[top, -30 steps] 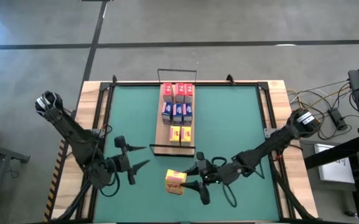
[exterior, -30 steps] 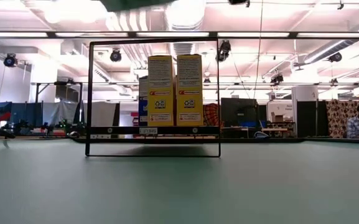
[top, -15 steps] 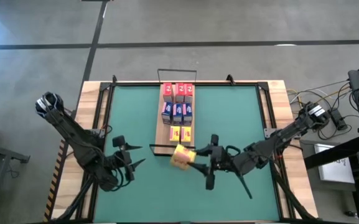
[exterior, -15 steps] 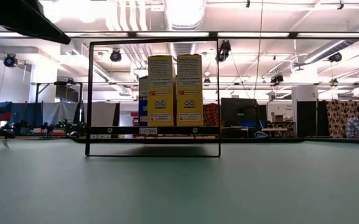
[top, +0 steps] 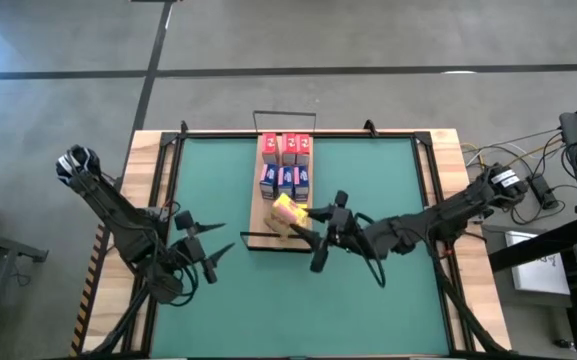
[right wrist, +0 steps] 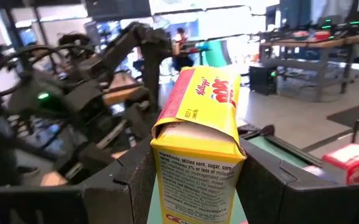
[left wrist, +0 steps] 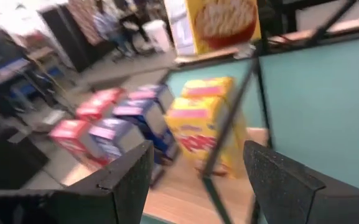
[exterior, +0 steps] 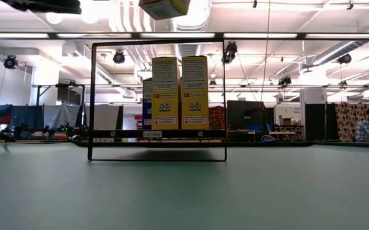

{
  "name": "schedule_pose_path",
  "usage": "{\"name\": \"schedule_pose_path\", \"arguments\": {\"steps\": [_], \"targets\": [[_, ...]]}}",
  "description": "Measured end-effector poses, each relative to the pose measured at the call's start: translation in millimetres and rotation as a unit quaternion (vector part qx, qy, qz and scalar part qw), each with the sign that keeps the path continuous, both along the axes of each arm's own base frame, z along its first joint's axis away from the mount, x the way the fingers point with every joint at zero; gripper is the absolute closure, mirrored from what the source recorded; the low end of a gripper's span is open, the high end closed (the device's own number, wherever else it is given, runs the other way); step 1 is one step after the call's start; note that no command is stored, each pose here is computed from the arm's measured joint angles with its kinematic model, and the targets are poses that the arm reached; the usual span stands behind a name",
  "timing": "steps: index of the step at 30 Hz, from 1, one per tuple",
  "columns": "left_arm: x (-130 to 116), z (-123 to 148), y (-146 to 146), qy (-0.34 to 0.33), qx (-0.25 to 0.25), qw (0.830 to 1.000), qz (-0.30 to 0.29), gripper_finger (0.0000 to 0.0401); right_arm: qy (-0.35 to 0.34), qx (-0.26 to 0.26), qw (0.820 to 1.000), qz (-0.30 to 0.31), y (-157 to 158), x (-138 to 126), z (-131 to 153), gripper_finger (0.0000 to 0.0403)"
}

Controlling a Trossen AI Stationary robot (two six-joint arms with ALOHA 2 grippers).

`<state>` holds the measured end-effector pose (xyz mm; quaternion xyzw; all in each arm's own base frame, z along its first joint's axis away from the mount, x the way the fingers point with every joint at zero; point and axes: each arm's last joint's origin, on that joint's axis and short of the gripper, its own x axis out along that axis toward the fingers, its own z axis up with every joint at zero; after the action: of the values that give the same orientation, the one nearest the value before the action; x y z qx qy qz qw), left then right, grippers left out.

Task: Stack cereal on shelf
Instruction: Put the yellow cereal box on the shelf and align it with the other yellow cereal box

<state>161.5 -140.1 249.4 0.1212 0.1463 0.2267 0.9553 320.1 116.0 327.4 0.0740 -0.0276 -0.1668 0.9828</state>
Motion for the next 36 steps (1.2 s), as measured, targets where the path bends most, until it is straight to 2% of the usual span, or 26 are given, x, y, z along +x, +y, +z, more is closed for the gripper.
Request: {"name": "schedule_pose_path", "arguments": {"steps": [5,12,18,23,30,36], "targets": [[-2,5,3,-0.016,0.045,0.998,0.031,0.0168,-0.013,0.008,1.0,-0.017,-16,7,1,0.0228],[-3,5,6,-0.021,0.067,0.996,0.047,0.0168,-0.021,-0.002,1.0,-0.016,-22,32,-7,0.0228],[-6,8,8,-0.023,0.065,0.996,0.048,0.0168,-0.009,-0.045,0.996,-0.08,-17,62,-2,0.0228],[-8,10,9,-0.026,0.063,0.997,0.046,0.0168,0.034,-0.079,0.985,-0.147,-12,84,-7,0.0228],[-8,10,9,-0.026,0.062,0.997,0.046,0.0168,0.057,-0.082,0.976,-0.192,-8,105,-22,0.0227],[-8,10,9,-0.026,0.06,0.997,0.046,0.0168,0.046,-0.047,0.976,-0.205,-8,113,-33,0.0227]]}}
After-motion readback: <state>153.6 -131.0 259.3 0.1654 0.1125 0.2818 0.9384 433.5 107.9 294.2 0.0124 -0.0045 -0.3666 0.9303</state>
